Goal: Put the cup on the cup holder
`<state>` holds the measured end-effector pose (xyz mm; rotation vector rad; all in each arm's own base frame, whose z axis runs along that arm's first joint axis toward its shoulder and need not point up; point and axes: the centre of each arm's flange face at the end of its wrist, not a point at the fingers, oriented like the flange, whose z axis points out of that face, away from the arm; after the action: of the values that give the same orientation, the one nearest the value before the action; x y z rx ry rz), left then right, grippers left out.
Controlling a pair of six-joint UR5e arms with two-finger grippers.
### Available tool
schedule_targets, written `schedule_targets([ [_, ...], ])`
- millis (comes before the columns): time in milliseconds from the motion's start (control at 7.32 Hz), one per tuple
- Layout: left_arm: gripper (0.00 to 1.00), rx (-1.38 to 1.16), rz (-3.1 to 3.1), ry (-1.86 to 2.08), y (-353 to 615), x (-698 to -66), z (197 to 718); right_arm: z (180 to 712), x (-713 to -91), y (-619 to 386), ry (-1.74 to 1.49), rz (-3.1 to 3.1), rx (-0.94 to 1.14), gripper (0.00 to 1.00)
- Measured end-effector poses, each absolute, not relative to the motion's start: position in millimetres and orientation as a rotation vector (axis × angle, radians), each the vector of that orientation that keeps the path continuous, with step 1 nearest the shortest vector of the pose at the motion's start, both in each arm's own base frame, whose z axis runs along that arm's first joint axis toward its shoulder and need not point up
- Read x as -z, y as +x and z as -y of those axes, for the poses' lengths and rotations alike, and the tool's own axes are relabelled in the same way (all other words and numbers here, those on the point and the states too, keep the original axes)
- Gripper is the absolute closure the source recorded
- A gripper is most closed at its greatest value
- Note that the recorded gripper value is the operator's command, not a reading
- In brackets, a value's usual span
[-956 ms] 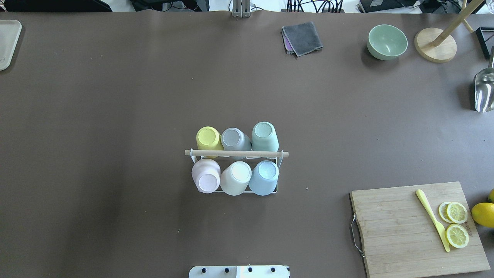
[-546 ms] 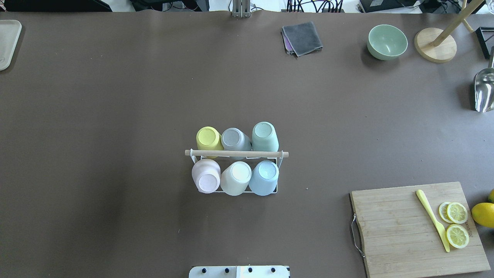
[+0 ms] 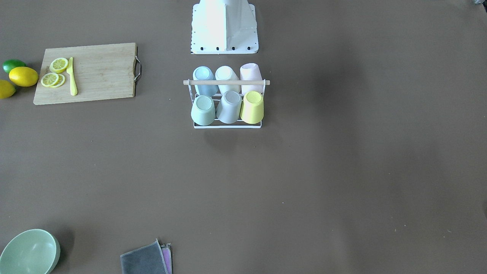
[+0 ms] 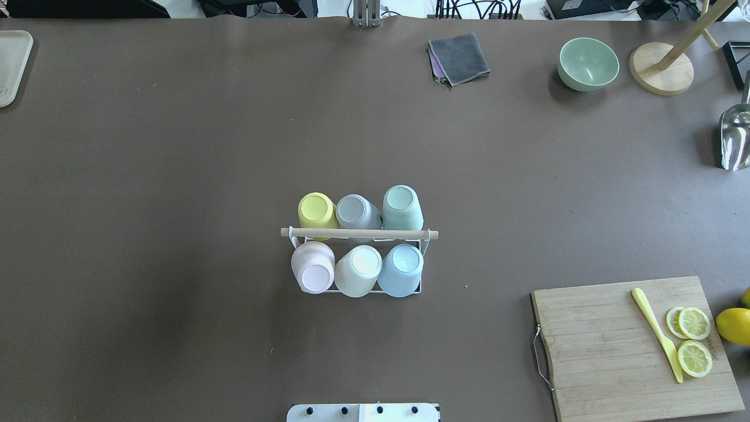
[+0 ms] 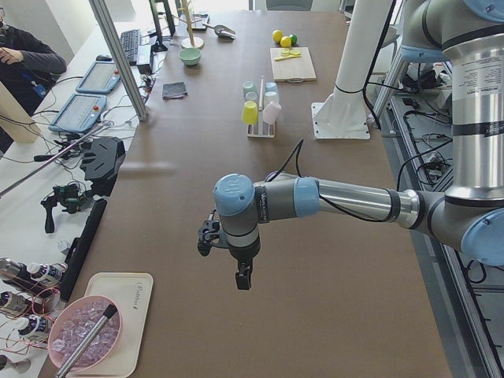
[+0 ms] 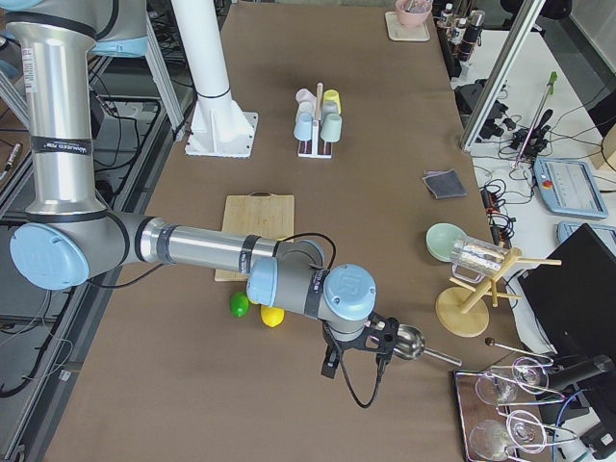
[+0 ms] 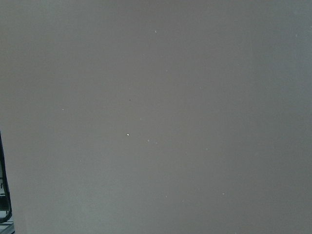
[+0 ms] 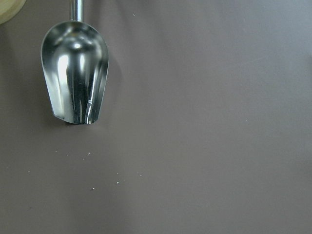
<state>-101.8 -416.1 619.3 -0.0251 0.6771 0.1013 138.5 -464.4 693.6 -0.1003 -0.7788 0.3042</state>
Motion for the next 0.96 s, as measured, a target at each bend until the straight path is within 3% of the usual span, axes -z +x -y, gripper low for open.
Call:
schedule_targets([
  [956, 0.01, -0.064, -0.660, 0.113, -104, -611, 437, 463, -695, 140, -0.100, 0.778, -0.308, 0.00],
])
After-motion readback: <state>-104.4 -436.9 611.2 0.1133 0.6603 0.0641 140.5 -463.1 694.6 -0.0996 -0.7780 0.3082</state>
